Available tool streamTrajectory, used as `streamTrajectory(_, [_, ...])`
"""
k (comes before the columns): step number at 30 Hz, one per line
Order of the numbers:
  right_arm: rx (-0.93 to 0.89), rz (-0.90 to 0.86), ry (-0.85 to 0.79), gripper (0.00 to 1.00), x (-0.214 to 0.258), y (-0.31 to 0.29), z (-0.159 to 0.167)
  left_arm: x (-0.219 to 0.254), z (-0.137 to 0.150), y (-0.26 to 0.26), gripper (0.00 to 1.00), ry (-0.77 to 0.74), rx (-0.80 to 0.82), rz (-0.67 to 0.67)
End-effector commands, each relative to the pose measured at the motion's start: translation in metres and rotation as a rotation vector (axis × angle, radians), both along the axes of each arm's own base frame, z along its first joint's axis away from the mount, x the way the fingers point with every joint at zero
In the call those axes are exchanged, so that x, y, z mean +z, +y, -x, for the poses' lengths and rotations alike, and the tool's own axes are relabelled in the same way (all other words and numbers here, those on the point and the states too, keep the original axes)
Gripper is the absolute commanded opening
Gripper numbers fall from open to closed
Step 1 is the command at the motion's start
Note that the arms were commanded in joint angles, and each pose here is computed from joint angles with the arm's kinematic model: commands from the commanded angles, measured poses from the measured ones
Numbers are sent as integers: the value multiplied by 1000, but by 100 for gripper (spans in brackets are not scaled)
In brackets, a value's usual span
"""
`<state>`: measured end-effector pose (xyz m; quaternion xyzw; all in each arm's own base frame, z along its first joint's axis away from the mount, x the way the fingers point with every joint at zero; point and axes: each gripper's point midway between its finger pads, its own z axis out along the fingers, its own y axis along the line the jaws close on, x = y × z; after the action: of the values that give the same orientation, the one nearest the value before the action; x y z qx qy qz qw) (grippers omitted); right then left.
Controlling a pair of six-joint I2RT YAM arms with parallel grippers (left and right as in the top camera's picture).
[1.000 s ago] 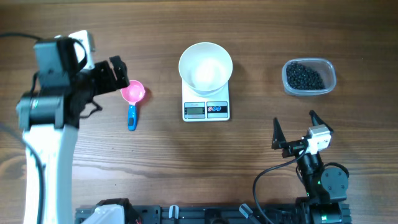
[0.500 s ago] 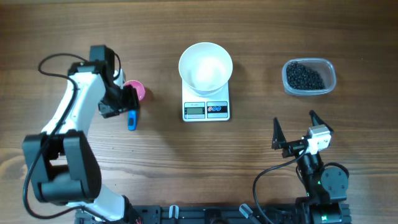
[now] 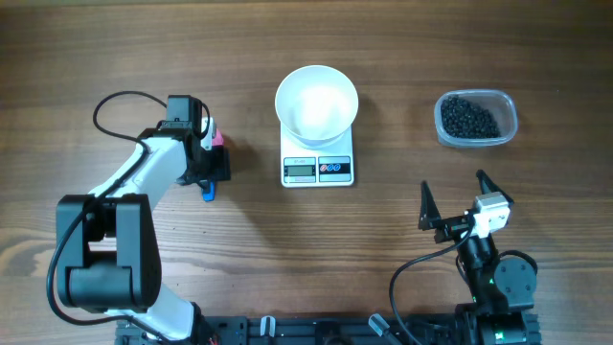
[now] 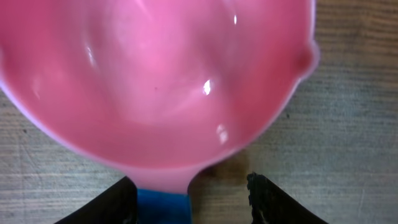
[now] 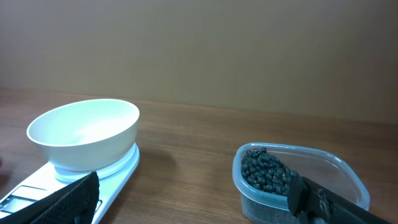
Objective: Scoop item into bowl and weigh 150g on scale
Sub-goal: 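Move left gripper to the pink scoop's blue handle, then close left gripper on the blue handle of the pink scoop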
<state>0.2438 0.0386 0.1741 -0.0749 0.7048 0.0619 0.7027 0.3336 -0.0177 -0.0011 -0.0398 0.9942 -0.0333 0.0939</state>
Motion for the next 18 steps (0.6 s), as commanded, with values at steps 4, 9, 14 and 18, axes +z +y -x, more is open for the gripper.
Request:
streamTrajectory(4, [-24, -20, -8, 100, 3, -4, 0, -3, -7, 7, 53, -38, 36, -39])
streamTrajectory(9, [-24, -20, -8, 100, 3, -4, 0, -2, -11, 7, 44, -50, 83, -29])
streamTrajectory(14, [-24, -20, -8, 99, 3, -4, 0, -9, -5, 7, 32, -45, 83, -29])
streamTrajectory(18, [-24, -20, -8, 100, 3, -4, 0, -15, -4, 11, 33, -63, 89, -48])
